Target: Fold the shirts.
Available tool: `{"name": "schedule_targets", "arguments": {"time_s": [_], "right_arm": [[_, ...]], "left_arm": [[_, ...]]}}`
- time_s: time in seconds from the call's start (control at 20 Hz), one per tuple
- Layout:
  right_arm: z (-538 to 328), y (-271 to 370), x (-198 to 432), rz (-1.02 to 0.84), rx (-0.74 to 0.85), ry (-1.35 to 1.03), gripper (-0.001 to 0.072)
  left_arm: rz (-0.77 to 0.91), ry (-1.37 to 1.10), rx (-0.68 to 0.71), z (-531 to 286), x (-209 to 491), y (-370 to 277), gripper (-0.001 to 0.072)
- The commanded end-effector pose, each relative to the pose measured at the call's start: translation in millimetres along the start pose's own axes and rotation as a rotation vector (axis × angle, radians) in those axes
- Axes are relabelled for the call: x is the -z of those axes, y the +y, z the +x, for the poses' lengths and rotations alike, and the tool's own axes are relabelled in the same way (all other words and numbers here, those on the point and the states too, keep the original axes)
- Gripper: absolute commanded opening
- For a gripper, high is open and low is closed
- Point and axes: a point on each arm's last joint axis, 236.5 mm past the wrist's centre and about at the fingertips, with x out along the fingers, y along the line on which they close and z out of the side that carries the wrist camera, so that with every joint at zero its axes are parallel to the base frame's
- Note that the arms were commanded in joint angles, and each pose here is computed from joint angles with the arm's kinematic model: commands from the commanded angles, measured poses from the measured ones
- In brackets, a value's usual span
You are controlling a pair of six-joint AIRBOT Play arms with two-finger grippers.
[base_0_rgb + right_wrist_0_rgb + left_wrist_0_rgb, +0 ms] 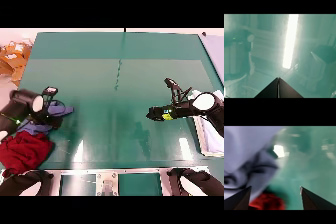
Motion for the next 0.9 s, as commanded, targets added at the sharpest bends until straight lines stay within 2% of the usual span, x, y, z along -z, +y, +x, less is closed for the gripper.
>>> {"name": "schedule_targets", "arguments": {"time_s": [0.0,0.1,0.15,0.25,0.3,0.55,0.7,0.85], "right_arm": [[0.0,0.3,0.2,-0.001,-0.001,0.000,0.0021],[0.0,0.3,0.2,-0.001,-0.001,0.000,0.0021],[0.0,0.3,0.2,-0.001,-0.001,0.000,0.0021],[0.0,0.3,0.2,-0.001,-0.001,0.000,0.0021],[0.0,0.3,0.2,-0.001,-0.001,0.000,0.0021],[-0.1,0.2,0.1,-0.001,0.000,0.000,0.0021],[-0.1,0.2,0.1,-0.001,0.000,0.000,0.0021],[-0.1,0.1,0.1,-0.001,0.000,0.000,0.0021]], "left_arm": [[0.037,-0.024,-0.169,34.7,5.8,33.5,0.0691],[0.062,-0.049,-0.241,42.4,-2.1,47.5,0.0674],[0.083,-0.065,-0.269,43.7,-8.3,52.8,0.0563],[0.112,-0.090,-0.286,46.1,-17.3,55.2,0.0257],[0.129,-0.087,-0.286,46.1,-17.4,54.9,0.0028],[0.140,-0.083,-0.259,7.5,-36.1,53.9,0.0018],[0.180,-0.227,-0.096,-65.2,-81.8,8.0,0.0017],[0.304,-0.548,0.114,-184.6,-132.4,-83.4,0.0017]]}}
